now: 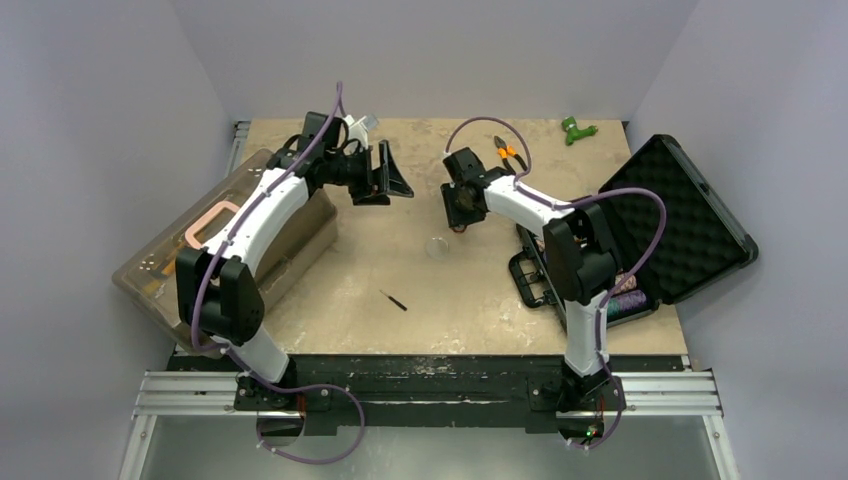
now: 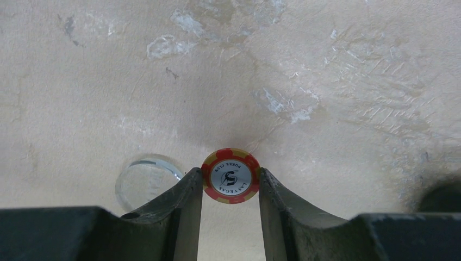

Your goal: Pack up texas hold em set

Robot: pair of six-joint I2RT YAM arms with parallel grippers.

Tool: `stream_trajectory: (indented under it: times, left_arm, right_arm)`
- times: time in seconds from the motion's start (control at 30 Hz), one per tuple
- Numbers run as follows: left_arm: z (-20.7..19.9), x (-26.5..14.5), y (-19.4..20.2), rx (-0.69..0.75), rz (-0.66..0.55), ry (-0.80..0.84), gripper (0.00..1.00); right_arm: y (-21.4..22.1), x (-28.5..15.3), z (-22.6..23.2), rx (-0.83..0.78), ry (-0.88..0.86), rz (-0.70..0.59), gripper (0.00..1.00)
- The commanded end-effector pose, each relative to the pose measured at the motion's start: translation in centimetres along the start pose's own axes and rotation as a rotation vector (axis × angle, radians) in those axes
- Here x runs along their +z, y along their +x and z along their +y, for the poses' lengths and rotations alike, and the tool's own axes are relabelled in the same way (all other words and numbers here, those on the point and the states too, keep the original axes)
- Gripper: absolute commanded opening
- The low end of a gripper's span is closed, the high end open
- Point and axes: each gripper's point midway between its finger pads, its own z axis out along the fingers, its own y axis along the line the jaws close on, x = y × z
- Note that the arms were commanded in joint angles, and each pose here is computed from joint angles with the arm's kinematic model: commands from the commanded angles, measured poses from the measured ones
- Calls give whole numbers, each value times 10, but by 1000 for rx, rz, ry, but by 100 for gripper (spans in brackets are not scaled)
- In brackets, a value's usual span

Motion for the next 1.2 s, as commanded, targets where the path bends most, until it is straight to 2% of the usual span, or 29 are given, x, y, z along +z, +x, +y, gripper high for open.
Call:
stream_trajectory:
  times: [0.0, 0.3, 0.6, 0.8, 1.17]
  left_arm:
    - [-4, 6, -3, -4, 1, 49, 78]
    - [-1, 25, -10, -58, 59, 120, 74]
    - [18, 65, -18, -191, 137, 173, 70]
    - [31, 91, -21, -270, 175, 194, 66]
    - [37, 127, -15, -322, 296, 263, 58]
  right_arm:
    - [-18, -25, 5, -25, -52, -93, 23]
    - [4, -41, 0, -45, -89, -83, 22]
    - [24, -58, 0, -52, -130, -82, 21]
    - [17, -67, 1, -55, -134, -101, 21]
    - [-8, -76, 7, -52, -144, -139, 21]
